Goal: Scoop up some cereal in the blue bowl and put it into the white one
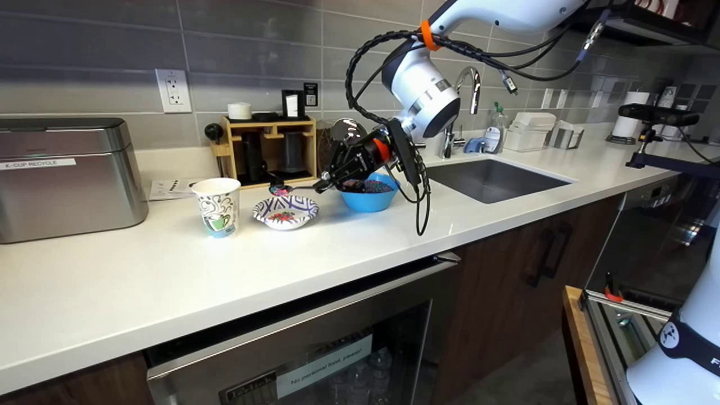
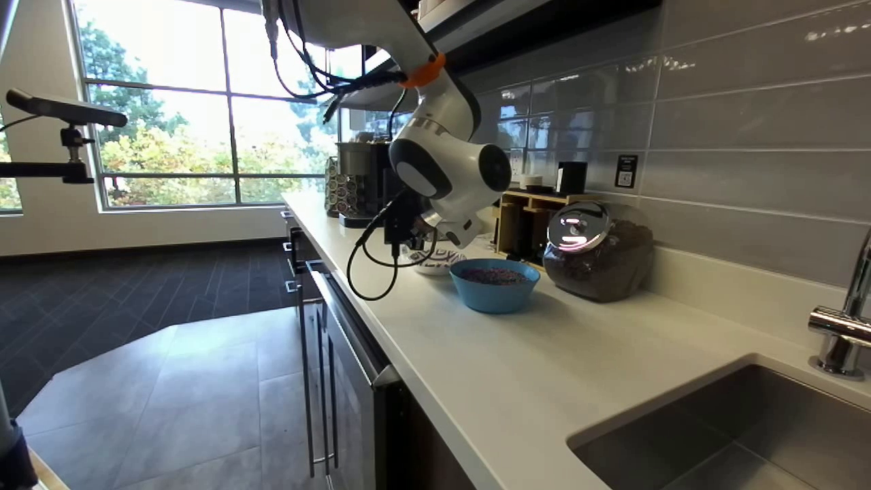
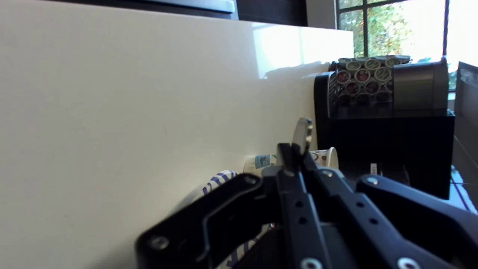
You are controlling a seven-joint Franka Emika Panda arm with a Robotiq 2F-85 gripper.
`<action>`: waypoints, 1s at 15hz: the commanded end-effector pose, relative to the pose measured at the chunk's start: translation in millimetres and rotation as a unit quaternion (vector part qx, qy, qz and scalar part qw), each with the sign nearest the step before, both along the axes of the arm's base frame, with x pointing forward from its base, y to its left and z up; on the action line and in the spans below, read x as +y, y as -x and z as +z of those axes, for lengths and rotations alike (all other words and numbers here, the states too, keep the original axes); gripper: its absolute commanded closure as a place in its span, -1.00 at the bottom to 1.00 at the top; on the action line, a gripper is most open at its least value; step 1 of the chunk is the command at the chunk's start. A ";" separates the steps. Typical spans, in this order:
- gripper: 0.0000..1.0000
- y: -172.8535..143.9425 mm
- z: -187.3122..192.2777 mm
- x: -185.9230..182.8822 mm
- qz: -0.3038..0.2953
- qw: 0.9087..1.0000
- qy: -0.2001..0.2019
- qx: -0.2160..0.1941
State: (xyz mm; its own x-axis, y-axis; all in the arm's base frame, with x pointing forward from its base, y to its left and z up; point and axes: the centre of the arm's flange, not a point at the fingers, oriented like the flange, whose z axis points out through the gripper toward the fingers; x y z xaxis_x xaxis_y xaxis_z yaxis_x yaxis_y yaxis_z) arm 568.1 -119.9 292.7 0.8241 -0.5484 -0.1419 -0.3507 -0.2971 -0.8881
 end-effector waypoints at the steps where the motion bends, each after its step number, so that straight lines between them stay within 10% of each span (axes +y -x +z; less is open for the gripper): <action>1: 0.98 -0.1 2.4 16.6 -0.033 0.998 0.043 0.021; 15: 0.98 -12.9 8.6 65.0 -0.075 0.965 0.244 0.054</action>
